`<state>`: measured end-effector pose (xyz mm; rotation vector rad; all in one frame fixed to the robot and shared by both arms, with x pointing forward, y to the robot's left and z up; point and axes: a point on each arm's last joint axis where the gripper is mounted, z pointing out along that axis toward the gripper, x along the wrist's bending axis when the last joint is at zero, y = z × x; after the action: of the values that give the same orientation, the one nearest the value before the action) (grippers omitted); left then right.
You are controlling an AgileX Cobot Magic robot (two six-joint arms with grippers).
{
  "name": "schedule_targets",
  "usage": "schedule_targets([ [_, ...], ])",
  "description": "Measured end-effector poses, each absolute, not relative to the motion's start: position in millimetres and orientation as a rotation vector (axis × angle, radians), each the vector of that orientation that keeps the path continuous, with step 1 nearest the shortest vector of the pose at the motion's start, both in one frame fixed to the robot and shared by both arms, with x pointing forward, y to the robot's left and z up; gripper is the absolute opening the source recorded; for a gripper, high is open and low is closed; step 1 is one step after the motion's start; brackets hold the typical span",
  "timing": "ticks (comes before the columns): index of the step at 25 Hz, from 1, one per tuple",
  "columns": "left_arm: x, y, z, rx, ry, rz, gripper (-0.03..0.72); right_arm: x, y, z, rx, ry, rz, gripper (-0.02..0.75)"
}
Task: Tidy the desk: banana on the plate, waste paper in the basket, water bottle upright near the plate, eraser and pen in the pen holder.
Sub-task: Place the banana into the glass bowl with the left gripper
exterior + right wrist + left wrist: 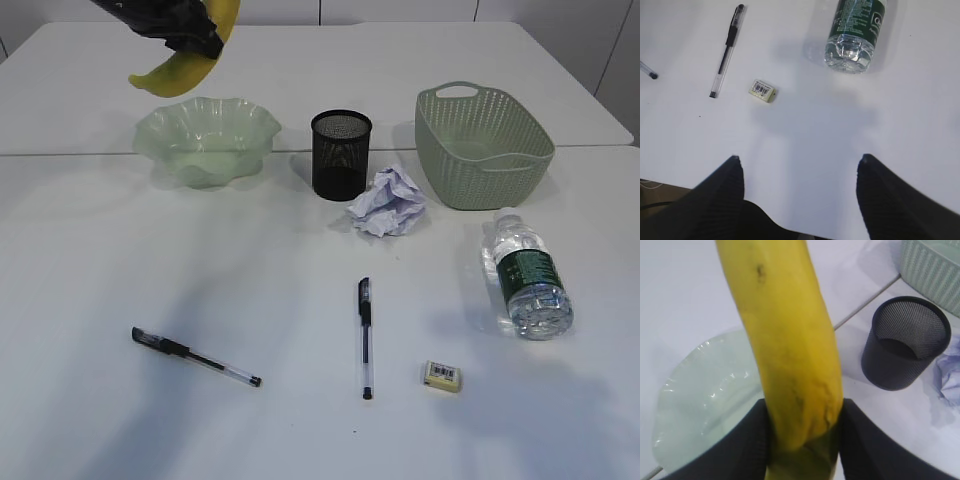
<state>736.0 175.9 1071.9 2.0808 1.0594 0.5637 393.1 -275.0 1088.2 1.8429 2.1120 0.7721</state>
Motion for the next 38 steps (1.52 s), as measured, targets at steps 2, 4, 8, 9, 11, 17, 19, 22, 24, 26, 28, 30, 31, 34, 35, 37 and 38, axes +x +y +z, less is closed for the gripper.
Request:
schedule_targets([
  [2,741,175,1067,2.052,1.067,0.576,0.295,393,-275,1088,1.843,2.112,0.772,0.519],
  [4,746,174,1056,2.045,1.079,0.577,0.295,393,-275,1088,1.843,2.112,0.772,0.519],
  [8,756,174,1037,2.022,1.1,0.59,0.295,393,-275,1088,1.846,2.112,0.778,0.52],
  [9,758,173,1033,2.015,1.105,0.595,0.295,393,-274,1088,1.848,2.112,0.782,0.52],
  [11,763,173,1024,2.003,1.114,0.607,0.295,393,-274,1088,1.851,2.112,0.79,0.52],
  [17,773,173,1001,1.98,1.138,0.628,0.295,393,-273,1089,1.855,2.112,0.8,0.519],
  [19,776,173,991,1.982,1.148,0.628,0.295,393,-273,1089,1.855,2.112,0.8,0.519],
  [22,779,173,980,1.986,1.159,0.625,0.295,393,-273,1089,1.855,2.112,0.8,0.519],
  [24,780,173,975,1.983,1.163,0.63,0.295,393,-273,1089,1.855,2.112,0.8,0.52],
  [26,782,173,973,1.975,1.165,0.641,0.295,393,-273,1089,1.856,2.112,0.8,0.52],
  [28,782,173,969,1.976,1.168,0.64,0.295,393,-273,1089,1.856,2.112,0.8,0.519],
  [30,783,173,967,1.974,1.17,0.644,0.295,393,-273,1089,1.857,2.112,0.802,0.519],
  [31,784,173,965,1.975,1.172,0.642,0.295,393,-273,1089,1.857,2.112,0.802,0.519],
  [34,784,174,963,1.981,1.172,0.643,0.295,393,-273,1089,1.857,2.112,0.802,0.519],
  [35,784,174,963,1.983,1.171,0.645,0.295,393,-273,1089,1.857,2.112,0.802,0.519],
  [37,784,174,963,1.988,1.168,0.651,0.295,393,-273,1089,1.857,2.112,0.802,0.519],
  [38,784,174,963,1.995,1.164,0.657,0.296,393,-273,1089,1.857,2.112,0.802,0.52],
])
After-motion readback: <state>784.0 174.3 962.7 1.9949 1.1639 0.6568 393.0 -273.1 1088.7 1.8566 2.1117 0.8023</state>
